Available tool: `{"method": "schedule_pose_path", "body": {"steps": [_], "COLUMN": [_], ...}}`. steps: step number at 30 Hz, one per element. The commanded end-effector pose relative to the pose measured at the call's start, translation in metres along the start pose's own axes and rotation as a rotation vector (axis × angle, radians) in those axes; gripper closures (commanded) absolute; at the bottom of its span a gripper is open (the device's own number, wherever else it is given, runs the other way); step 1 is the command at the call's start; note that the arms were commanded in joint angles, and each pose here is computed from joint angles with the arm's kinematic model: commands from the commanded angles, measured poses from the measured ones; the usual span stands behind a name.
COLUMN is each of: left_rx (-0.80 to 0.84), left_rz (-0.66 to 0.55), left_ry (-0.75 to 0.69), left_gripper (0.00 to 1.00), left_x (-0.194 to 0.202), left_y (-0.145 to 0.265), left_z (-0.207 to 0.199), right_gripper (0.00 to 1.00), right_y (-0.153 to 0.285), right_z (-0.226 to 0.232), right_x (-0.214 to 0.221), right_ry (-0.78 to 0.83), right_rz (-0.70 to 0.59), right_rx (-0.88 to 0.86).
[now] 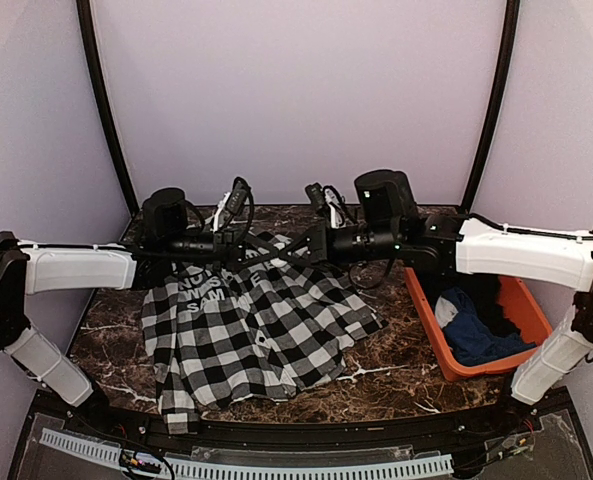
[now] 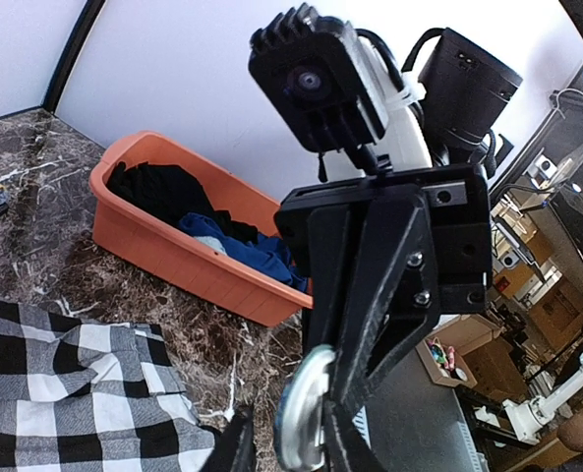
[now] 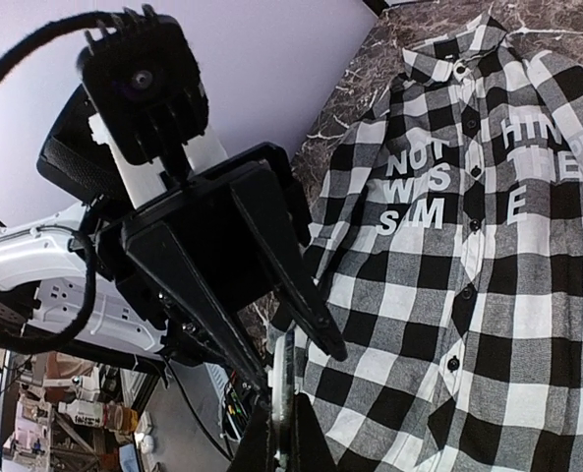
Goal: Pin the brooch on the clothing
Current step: Open the brooch.
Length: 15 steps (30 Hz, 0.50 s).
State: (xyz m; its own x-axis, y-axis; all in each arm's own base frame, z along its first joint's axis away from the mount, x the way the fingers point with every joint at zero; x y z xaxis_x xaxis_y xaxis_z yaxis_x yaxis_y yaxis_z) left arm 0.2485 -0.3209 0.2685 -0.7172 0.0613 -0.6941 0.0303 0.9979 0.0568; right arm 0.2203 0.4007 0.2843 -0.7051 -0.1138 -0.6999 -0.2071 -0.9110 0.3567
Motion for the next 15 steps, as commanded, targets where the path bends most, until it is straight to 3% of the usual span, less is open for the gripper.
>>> {"method": "schedule_pose_path", "body": {"steps": [1, 8, 15], "left_rx": [0.13, 0.217, 0.295], "left_rz": [0.05, 0.006, -0.069], "left_ry": [-0.029, 0.024, 0.032], "left_gripper": [0.69, 0.56, 0.59], "left_x": [0.011, 0.003, -0.011], "left_y": [-0.01, -0.002, 0.01], "left_z": [-0.026, -0.035, -0.039], "right_gripper": [1.0, 1.0, 1.0], "right_y": [0.002, 0.008, 0.035], "right_z": [0.024, 0.018, 0.018], "right_x": [-0.048, -0.04, -0.03], "right_ry": [0.039, 0.068, 0.221], "right_rz": [-0.203, -0.224, -0.41], "right_rx": [-0.035, -0.032, -0.107]}}
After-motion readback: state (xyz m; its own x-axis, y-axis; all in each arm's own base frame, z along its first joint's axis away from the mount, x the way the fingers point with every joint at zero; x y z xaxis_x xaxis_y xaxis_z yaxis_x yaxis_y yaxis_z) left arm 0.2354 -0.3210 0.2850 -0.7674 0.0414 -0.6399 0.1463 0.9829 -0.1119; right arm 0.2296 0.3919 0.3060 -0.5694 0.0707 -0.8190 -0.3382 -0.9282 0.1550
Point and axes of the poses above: each gripper's point midway between its finger pads, its own y axis back along the fingers, its own z axis along the line the jaws close on, x = y × z, the point moved 3 cm from there along y, back along the fingers, and after that the axes turned 11 degrees about y, right-handed, at the moved point
